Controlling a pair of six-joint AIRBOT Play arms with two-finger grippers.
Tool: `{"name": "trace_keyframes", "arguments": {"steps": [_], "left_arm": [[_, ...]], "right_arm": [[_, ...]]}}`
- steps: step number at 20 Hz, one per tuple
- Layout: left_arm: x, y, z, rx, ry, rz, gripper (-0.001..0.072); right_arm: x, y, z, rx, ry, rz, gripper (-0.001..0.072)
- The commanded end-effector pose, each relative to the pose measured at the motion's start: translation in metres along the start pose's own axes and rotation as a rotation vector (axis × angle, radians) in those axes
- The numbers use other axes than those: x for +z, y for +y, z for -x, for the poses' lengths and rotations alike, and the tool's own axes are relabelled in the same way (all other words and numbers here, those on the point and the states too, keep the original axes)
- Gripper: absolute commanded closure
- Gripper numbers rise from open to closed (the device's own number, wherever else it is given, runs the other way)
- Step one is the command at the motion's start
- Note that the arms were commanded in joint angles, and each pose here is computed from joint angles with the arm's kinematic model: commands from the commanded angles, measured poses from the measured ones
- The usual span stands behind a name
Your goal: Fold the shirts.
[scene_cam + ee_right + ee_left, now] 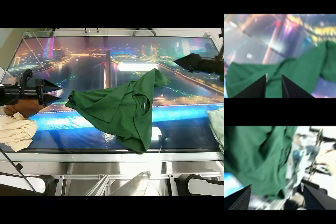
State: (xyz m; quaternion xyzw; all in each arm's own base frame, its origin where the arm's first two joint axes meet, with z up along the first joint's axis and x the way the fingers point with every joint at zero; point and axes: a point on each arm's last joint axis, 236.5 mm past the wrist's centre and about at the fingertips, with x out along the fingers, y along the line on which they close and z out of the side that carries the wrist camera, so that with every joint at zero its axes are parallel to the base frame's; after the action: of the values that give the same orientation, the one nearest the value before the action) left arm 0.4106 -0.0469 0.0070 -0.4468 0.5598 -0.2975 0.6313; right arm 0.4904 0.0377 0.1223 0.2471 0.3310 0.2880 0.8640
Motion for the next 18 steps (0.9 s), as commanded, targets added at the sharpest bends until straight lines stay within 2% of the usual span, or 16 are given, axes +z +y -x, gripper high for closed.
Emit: {"name": "trace_keyframes", "arguments": {"steps": [1,4,8,12,17,18], "left_arm": [[-0.014,0.053,0.024,0.252,0.090,0.009,0.0003],[-0.012,0.084,0.032,0.403,0.082,0.018,0.0004],[0.004,0.103,0.013,0.414,0.052,0.025,0.0011],[0.010,0.113,-0.026,0.411,0.138,0.002,0.0011],[0.026,0.107,-0.070,0.408,0.242,-0.083,0.0013],[0.024,0.107,-0.076,0.405,0.266,-0.089,0.0142]], "right_arm": [[-0.057,-0.014,0.037,-0.055,0.237,-0.093,0.0485],[-0.120,-0.015,0.050,-0.122,0.336,-0.167,0.0487],[-0.169,0.022,0.051,-0.056,0.288,-0.273,0.0486],[-0.191,0.053,0.062,-0.030,0.246,-0.264,0.0487],[-0.185,0.078,0.077,-0.043,0.188,-0.228,0.0487],[-0.186,0.081,0.078,-0.039,0.195,-0.251,0.0486]]}}
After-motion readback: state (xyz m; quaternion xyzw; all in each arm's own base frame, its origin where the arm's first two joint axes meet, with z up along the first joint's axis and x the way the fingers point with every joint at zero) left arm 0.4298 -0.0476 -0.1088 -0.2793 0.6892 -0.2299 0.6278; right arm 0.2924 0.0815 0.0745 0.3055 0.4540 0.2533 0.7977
